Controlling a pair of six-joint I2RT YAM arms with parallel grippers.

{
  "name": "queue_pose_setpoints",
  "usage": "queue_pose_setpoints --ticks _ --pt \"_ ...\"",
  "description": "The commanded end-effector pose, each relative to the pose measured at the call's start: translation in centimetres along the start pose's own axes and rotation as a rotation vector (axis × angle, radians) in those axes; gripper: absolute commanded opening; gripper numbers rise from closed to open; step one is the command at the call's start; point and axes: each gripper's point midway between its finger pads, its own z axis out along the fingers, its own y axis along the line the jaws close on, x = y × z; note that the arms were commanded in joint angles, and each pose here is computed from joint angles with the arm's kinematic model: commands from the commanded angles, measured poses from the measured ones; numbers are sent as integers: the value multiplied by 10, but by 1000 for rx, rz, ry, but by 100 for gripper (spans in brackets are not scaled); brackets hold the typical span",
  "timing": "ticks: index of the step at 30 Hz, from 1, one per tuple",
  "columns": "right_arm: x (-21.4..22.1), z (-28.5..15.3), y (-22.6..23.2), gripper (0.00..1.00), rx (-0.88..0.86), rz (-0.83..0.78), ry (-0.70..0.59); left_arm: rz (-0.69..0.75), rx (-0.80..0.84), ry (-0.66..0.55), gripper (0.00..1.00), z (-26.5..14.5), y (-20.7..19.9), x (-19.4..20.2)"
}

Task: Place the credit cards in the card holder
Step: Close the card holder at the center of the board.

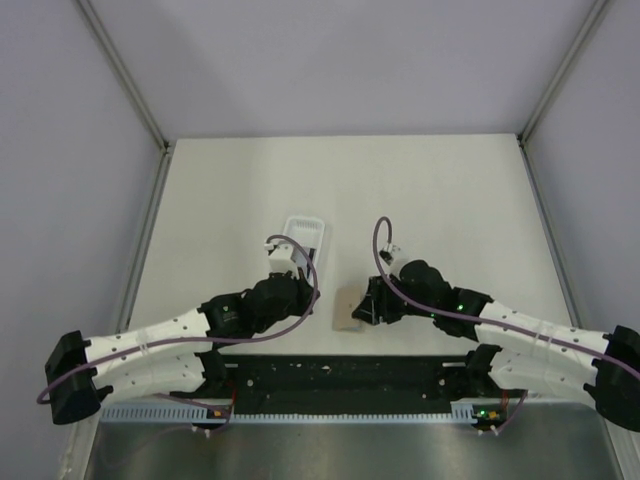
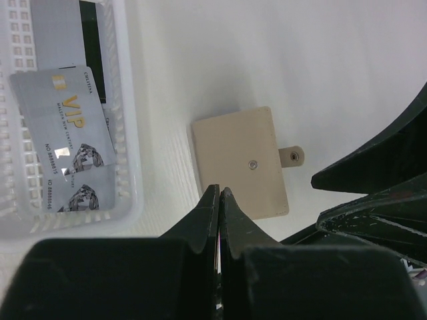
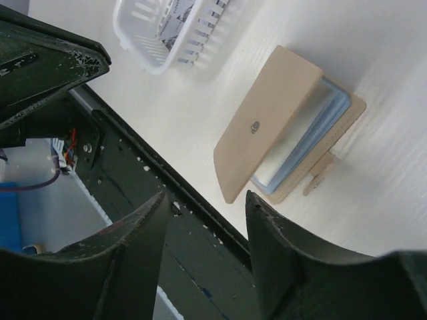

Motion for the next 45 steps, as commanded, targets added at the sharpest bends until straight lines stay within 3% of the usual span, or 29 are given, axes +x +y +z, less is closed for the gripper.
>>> queue_pose_setpoints --ticks 1,6,12,20,35,45 --pt "-22 -2 21 47 -94 0 -112 -16 4 -15 0 2 -1 -3" --pt "-36 -13 -12 36 81 67 -218 -5 20 -9 0 2 -3 -2" --pt "-27 -27 -55 50 310 106 -219 48 87 58 0 15 -23 10" --pt "-16 -14 -64 44 330 138 -163 78 78 154 0 30 -32 25" --pt "-17 8 -63 40 217 200 -131 64 68 174 0 32 -23 37" --pt "-10 18 -70 36 232 206 -105 58 64 173 0 31 -21 38"
